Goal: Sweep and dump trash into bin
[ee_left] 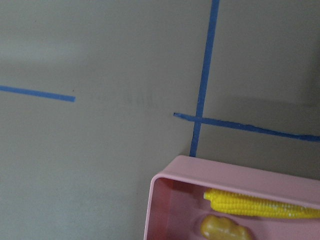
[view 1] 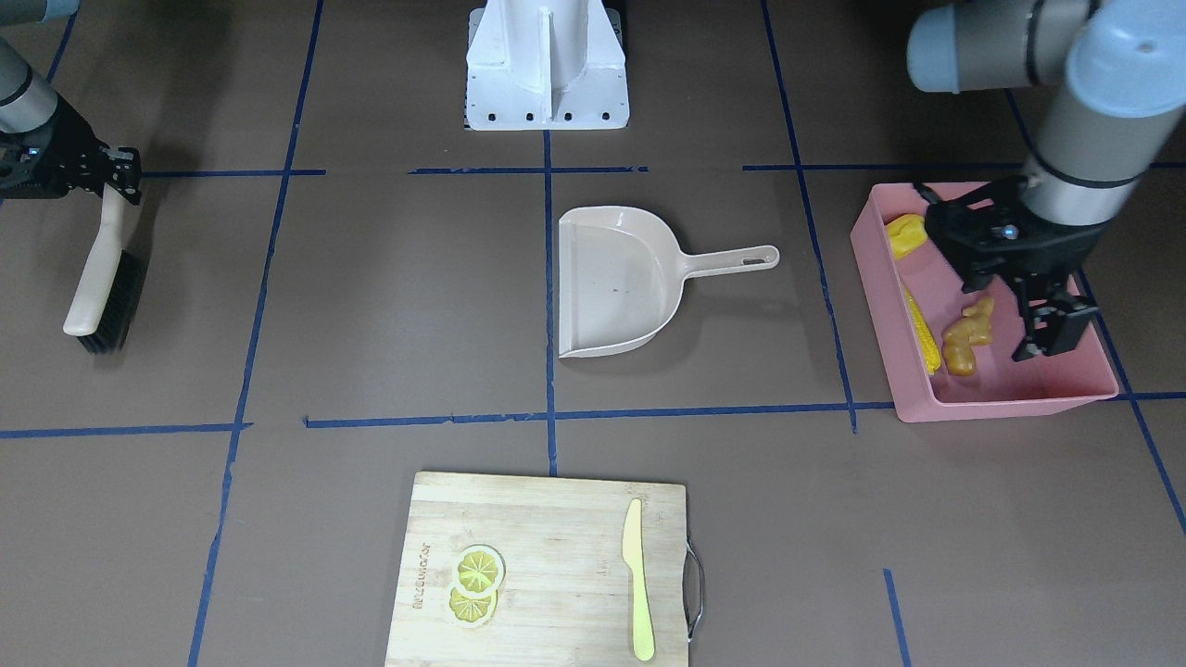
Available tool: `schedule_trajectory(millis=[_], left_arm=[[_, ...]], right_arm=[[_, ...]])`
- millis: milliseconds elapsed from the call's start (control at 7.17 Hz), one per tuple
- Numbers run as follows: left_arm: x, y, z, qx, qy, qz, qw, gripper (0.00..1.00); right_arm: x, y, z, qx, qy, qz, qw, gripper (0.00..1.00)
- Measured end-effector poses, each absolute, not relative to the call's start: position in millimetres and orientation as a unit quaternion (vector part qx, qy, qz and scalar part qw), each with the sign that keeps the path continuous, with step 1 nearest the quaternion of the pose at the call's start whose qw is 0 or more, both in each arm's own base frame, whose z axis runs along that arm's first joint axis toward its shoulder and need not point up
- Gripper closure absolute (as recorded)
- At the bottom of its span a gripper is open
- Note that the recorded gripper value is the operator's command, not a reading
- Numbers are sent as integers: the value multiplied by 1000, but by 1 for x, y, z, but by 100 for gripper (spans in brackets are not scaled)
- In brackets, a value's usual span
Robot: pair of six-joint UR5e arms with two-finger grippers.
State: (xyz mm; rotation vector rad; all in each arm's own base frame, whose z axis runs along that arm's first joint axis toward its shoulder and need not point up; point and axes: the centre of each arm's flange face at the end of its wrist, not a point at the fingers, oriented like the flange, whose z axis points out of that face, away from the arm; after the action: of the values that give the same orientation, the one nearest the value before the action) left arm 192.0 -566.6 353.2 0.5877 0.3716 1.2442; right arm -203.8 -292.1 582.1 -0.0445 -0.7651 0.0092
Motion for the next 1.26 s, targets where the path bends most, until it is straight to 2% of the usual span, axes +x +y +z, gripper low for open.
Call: schedule_trajectory(millis=[419,837,1256], left_arm=[[85,-574,411,213,193,511,810,0],[-41,-577,496,107,292,301,902,0],[-95,-549,586,15,416,88,905,0]], right_arm=[[-141,-317,562,-31,-428,67,901,0],[-57,-334,574,-6,-437,112,892,0],[29,-377,585,3,-389,72,919,0]])
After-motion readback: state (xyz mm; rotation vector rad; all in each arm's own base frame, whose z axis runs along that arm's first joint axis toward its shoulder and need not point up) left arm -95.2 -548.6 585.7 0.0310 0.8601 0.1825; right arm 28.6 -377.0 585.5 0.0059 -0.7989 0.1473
